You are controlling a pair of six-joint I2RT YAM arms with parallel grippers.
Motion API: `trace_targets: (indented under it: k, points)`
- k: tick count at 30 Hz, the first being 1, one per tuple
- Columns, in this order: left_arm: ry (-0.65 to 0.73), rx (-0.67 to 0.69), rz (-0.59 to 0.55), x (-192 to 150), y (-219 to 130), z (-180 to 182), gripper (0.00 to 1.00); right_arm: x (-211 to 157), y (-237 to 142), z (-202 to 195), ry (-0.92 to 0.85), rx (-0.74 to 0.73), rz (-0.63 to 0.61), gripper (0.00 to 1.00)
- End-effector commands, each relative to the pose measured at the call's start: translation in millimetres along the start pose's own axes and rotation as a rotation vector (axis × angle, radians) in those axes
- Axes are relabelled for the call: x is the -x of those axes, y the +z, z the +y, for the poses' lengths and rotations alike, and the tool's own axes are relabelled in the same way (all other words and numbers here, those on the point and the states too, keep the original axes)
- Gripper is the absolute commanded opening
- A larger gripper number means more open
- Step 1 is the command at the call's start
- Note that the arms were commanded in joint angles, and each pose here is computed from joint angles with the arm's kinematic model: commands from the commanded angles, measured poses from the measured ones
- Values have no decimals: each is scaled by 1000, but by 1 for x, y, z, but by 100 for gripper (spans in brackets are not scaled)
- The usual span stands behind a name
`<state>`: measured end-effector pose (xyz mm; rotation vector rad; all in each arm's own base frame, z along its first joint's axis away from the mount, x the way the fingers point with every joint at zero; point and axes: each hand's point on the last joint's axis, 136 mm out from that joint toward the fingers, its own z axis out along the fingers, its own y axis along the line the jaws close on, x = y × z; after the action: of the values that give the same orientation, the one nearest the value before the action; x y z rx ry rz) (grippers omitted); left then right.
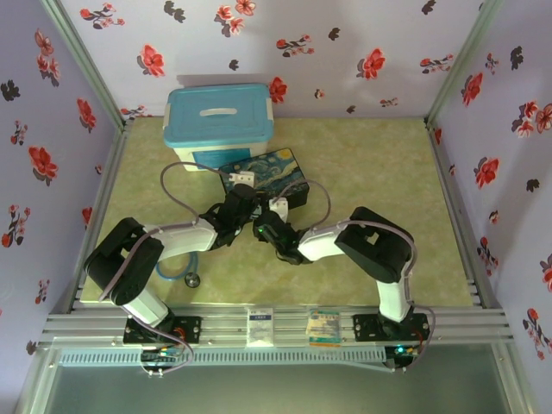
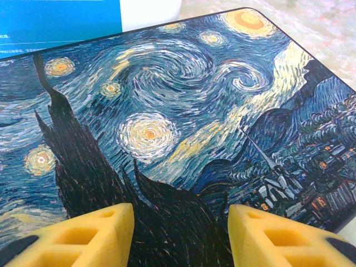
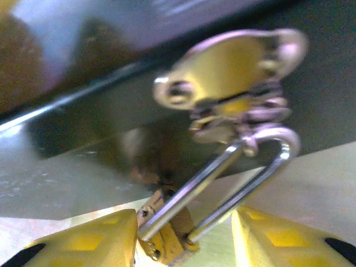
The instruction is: Unlock a padlock with a key
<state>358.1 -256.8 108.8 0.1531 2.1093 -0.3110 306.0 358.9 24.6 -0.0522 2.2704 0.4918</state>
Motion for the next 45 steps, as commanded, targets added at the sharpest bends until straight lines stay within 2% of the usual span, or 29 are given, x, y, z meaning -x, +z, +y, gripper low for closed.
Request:
trace_targets:
  k: [1, 3, 6, 8, 13, 17, 23, 29, 34, 39, 45]
  points:
    - [40, 43, 213, -64, -2, 18, 49, -59, 3, 3, -88, -56, 180, 47]
    - [38, 44, 217, -65, -2, 18, 49, -59, 4, -11, -60, -127, 172, 45]
    - [37, 44, 219, -65, -1, 17, 49, -68, 6, -7, -28, -91, 205, 28]
    - [39, 49, 225, -66, -1, 18, 49, -70, 3, -2, 16, -53, 209, 21]
    - [33, 55, 233, -69, -1, 19, 49, -74, -19, 2, 121, 97, 205, 14]
    - [24, 53, 224, -69, -2, 20, 49, -70, -33, -2, 171, 174, 179, 5]
    - [24, 51, 223, -67, -5, 20, 49, -67, -39, -9, 243, 234, 170, 1]
    - [29, 59, 222, -70, -5, 23, 48, -62, -44, -26, 342, 351, 165, 0]
    - [32, 59, 235, -75, -2, 23, 45, -49, -41, -26, 464, 492, 100, 0]
    - [45, 58, 247, -80, -2, 24, 44, -39, -42, -17, 428, 503, 49, 0]
    - [49, 61, 251, -83, -2, 25, 41, -14, -43, -15, 554, 471, -53, 0]
